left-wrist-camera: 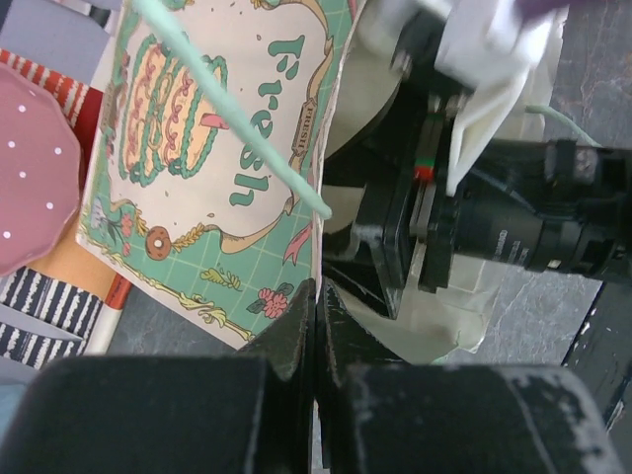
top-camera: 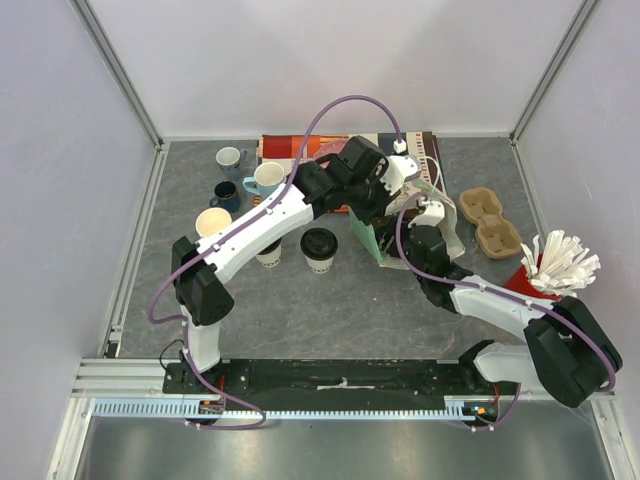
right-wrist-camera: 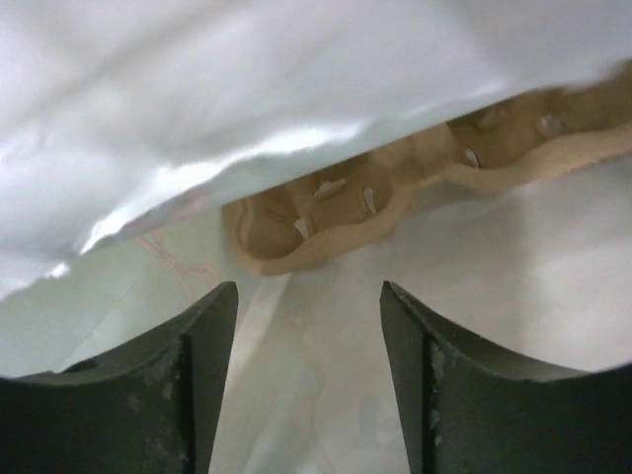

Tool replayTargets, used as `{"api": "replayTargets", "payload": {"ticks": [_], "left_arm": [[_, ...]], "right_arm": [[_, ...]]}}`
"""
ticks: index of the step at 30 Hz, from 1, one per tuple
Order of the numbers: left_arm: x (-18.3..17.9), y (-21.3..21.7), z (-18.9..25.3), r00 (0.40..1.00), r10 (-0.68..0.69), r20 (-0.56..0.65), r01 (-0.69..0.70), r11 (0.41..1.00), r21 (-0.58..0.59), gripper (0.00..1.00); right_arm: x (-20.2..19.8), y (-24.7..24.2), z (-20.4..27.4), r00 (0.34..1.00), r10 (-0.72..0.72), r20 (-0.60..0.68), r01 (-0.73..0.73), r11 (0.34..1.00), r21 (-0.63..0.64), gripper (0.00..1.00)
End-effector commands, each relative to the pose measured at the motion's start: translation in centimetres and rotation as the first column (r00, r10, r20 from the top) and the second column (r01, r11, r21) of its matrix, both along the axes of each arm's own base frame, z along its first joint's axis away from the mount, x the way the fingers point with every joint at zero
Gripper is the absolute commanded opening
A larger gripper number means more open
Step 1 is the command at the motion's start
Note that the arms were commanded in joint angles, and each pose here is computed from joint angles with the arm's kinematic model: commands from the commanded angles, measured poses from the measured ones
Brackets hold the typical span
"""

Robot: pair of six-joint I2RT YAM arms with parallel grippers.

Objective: Pack the takeout coffee

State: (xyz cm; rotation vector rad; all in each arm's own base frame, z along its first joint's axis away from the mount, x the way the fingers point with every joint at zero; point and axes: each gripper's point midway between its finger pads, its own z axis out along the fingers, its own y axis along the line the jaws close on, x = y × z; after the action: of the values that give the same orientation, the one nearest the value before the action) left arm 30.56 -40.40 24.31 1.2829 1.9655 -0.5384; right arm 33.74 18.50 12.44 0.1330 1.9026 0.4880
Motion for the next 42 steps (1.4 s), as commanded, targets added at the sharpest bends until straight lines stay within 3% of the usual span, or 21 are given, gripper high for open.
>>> {"api": "replayTargets", "payload": {"ticks": [1, 5, 9, 13, 17, 19, 20, 24, 25, 28, 33, 36, 37, 40, 42], "left_arm": [[-1.0, -0.1, 0.6, 0.999, -0.024, -0.023, 0.024, 0.999, -0.033, 0.02], [-0.2, 0.2, 1.4, 1.0, 0.009, 0.006, -0.009, 0.999, -0.035, 0.02], [0.5, 0.3, 3.0, 0.998, 0.028, 0.052, -0.025, 0.998, -0.051, 0.02], [0.3, 0.7, 2.5, 0.998, 0.038, 0.046, -0.036, 0.998, -0.042, 0.02], [0.1, 1.0, 1.3, 0.998, 0.045, 0.038, -0.044, 0.999, -0.03, 0.02], [0.2, 1.1, 1.2, 0.998, 0.053, 0.037, -0.052, 0.998, -0.033, 0.02], [-0.1, 1.2, 0.9, 0.998, 0.053, 0.025, -0.052, 0.998, -0.033, 0.02], [-0.9, 1.0, 1.0, 0.999, 0.038, -0.007, -0.038, 0.998, -0.052, 0.02], [-1.0, 1.1, 1.2, 0.999, 0.036, -0.011, -0.036, 0.998, -0.054, 0.02], [-0.8, 1.1, 1.5, 0.999, 0.04, -0.004, -0.04, 0.998, -0.057, 0.02], [-1.4, 0.3, 1.9, 1.0, 0.002, -0.03, -0.004, 0.997, -0.082, 0.02], [-1.5, 0.1, 2.0, 0.999, -0.015, -0.03, 0.012, 0.996, -0.084, 0.02], [-1.4, 0.1, 2.4, 1.0, -0.029, -0.014, 0.027, 0.996, -0.085, 0.02], [-1.5, 0.0, 2.9, 0.998, -0.07, -0.002, 0.069, 0.994, -0.09, 0.02], [-1.5, 0.0, 2.8, 0.996, -0.092, -0.018, 0.09, 0.991, -0.095, 0.02]], "right_arm": [[0.3, -1.6, 1.1, 0.974, -0.209, -0.082, 0.223, 0.949, 0.223, 0.7], [0.6, -0.7, 1.9, 0.982, -0.165, -0.094, 0.181, 0.963, 0.2, 0.69], [-0.1, -0.1, 4.5, 0.999, -0.051, 0.013, 0.048, 0.989, 0.137, 0.69], [-2.2, -0.8, 6.0, 0.997, 0.012, 0.074, -0.019, 0.995, 0.103, 0.7], [-3.3, -1.4, 5.4, 0.999, 0.006, 0.048, -0.012, 0.994, 0.112, 0.7], [-3.3, -1.3, 5.3, 0.998, 0.013, 0.054, -0.019, 0.993, 0.112, 0.68], [-3.4, -1.1, 5.3, 0.998, 0.026, 0.06, -0.032, 0.994, 0.107, 0.62], [-2.4, -0.2, 5.7, 0.981, 0.154, 0.12, -0.143, 0.985, -0.095, 0.52], [-2.3, -0.3, 4.6, 0.982, 0.172, 0.076, -0.159, 0.975, -0.155, 0.51], [-0.9, -0.6, 4.8, 0.98, 0.182, 0.078, -0.155, 0.95, -0.272, 0.54], [0.5, 0.3, 3.8, 0.966, 0.226, 0.125, -0.174, 0.927, -0.332, 0.59], [1.4, 0.8, 2.6, 0.956, 0.281, 0.087, -0.221, 0.879, -0.422, 0.6], [1.4, 0.6, 2.2, 0.941, 0.331, 0.066, -0.254, 0.824, -0.507, 0.61], [0.9, 1.4, 2.4, 0.889, 0.456, 0.044, -0.342, 0.724, -0.599, 0.63], [0.2, 2.0, 2.5, 0.813, 0.581, 0.029, -0.403, 0.598, -0.693, 0.65]]}}
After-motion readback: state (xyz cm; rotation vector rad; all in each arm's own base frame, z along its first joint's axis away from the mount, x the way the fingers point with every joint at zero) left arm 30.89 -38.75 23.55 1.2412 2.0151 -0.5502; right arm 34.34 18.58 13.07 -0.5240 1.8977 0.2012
